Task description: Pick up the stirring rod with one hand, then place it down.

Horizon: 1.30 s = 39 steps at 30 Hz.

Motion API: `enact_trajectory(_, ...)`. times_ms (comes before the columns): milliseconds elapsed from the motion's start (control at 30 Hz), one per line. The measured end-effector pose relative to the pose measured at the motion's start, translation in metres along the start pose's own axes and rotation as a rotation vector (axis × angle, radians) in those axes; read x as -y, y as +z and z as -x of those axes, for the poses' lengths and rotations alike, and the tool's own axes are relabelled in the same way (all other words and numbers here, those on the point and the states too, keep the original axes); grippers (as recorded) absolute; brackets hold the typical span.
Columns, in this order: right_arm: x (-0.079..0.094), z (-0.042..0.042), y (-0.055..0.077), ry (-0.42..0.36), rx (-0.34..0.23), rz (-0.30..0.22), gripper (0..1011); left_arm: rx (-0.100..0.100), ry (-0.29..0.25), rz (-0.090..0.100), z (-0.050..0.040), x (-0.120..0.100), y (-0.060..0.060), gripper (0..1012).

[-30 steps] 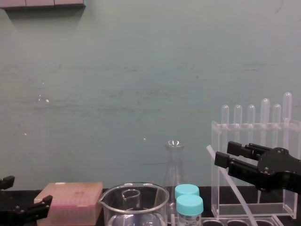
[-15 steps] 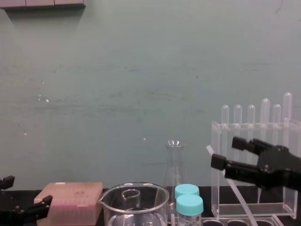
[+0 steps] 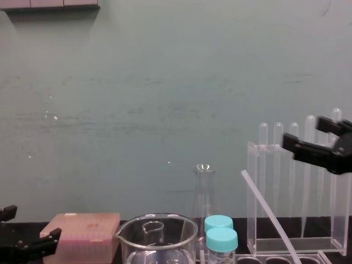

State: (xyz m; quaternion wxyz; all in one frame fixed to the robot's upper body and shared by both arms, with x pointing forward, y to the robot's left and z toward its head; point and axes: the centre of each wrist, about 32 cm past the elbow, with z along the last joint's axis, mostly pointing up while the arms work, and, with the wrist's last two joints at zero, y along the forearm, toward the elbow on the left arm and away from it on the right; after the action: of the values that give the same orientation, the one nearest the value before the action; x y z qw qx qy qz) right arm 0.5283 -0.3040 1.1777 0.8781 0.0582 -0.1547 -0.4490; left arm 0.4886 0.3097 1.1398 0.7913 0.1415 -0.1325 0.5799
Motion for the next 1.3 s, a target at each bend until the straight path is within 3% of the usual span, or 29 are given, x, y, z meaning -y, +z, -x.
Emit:
enact_trajectory(133,0.011,-0.0016,-0.001,-0.07,0.007,0.096,1003,0.0,0.0,0.0,0.0,0.0,0.0,1000)
enact_trajectory(333,0.023,0.0009,-0.007,-0.098,-0.015,0.214,1003,0.0,0.0,0.0,0.0,0.0,0.0,1000)
enact_trajectory(1300,0.021,0.0001,-0.005,-0.096,-0.007,0.191,1003,0.0,0.0,0.0,0.0,0.0,0.0,1000)
